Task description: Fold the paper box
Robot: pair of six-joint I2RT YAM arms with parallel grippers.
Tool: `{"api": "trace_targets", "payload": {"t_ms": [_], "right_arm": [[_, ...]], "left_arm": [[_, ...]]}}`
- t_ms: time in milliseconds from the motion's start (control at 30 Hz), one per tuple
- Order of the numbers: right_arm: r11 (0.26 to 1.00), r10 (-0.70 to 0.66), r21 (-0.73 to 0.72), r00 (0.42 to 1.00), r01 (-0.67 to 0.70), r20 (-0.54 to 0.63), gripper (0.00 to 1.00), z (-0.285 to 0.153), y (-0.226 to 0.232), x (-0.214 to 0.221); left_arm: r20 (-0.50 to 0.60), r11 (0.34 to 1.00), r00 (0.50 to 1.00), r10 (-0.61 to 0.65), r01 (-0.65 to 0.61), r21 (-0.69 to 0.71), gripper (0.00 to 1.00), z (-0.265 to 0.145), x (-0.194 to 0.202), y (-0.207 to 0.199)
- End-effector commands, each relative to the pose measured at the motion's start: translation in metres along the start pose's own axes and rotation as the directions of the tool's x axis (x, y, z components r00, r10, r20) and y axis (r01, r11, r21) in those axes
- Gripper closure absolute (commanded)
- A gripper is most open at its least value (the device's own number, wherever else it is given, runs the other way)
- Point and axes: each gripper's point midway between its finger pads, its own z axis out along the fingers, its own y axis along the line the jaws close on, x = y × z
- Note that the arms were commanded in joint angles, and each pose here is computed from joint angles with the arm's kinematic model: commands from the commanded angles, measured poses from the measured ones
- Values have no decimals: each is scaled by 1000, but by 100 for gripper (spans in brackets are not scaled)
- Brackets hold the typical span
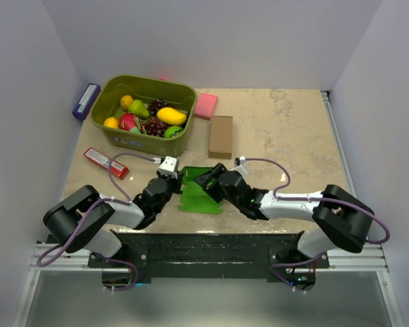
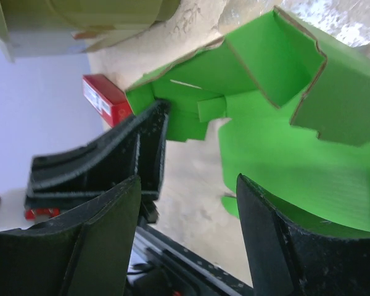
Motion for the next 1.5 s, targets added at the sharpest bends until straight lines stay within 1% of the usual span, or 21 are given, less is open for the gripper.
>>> {"api": "trace_targets", "payload": {"t_ms": [0,67,200,333,500,700,800,900,933,1000,1033,1133,1167,1233,1267,1300,1333,1400,1433,1467], "right_arm": [[963,229,-158,971,-216,68,34,5,45,-19],[963,237,-152,966,-221,100,34,8,45,-24],[957,279,-144,939,-253,204,34,10,37,-43],[956,293,-119,917,-270,270,35,15,26,-58],[947,321,-117,895,-299,310,37,25,20,-77],[953,303,-95,896,-288,325,43,38,16,-82],[954,299,-89,895,-286,330,44,42,11,-81],[955,297,-88,893,-284,337,50,43,9,-83],[955,297,-87,893,-284,338,54,43,9,-82],[956,294,-81,894,-283,338,59,44,6,-81],[955,296,-82,891,-285,344,65,45,5,-83],[951,306,-82,887,-297,346,72,46,2,-82],[950,311,-81,885,-302,346,79,46,-2,-81],[947,319,-74,880,-314,352,87,48,-9,-80],[944,326,-75,877,-321,353,95,48,-13,-80],[940,339,-83,871,-331,355,99,48,-14,-80],[940,339,-81,870,-333,358,100,49,-19,-80],[936,348,-88,868,-340,354,100,48,-23,-78],[937,347,-90,869,-338,354,100,48,-25,-78],[936,351,-103,868,-336,351,100,48,-24,-78]], "left_arm": [[65,998,997,-39,41,-40,100,-4,-11,5],[61,998,997,-46,48,-45,100,-4,-8,7],[61,998,996,-58,60,-35,100,-5,-7,4],[65,997,996,-63,66,-40,100,-6,-6,6],[74,997,995,-69,72,-33,100,-8,-7,4],[69,997,995,-67,70,-31,100,-7,-5,3],[72,997,995,-68,70,-29,100,-7,-6,2],[69,997,995,-68,70,-28,100,-7,-6,1],[66,997,995,-68,70,-24,100,-7,-5,1],[64,997,996,-67,68,-20,100,-6,-5,-1],[63,998,996,-67,68,-16,100,-6,-5,-2],[55,998,996,-66,66,6,100,-5,-4,-7],[58,998,996,-65,65,16,100,-5,-5,-9],[60,997,997,-58,54,54,100,-5,-8,-15],[66,996,996,-57,52,71,100,-6,-12,-19],[60,995,997,-49,44,85,98,-5,-12,-22],[52,993,998,-43,37,112,93,-6,-12,-27],[55,990,997,-45,37,138,86,-9,-18,-31],[51,986,998,-46,37,164,78,-12,-19,-36],[62,983,996,-58,46,180,73,-14,-25,-39]]}}
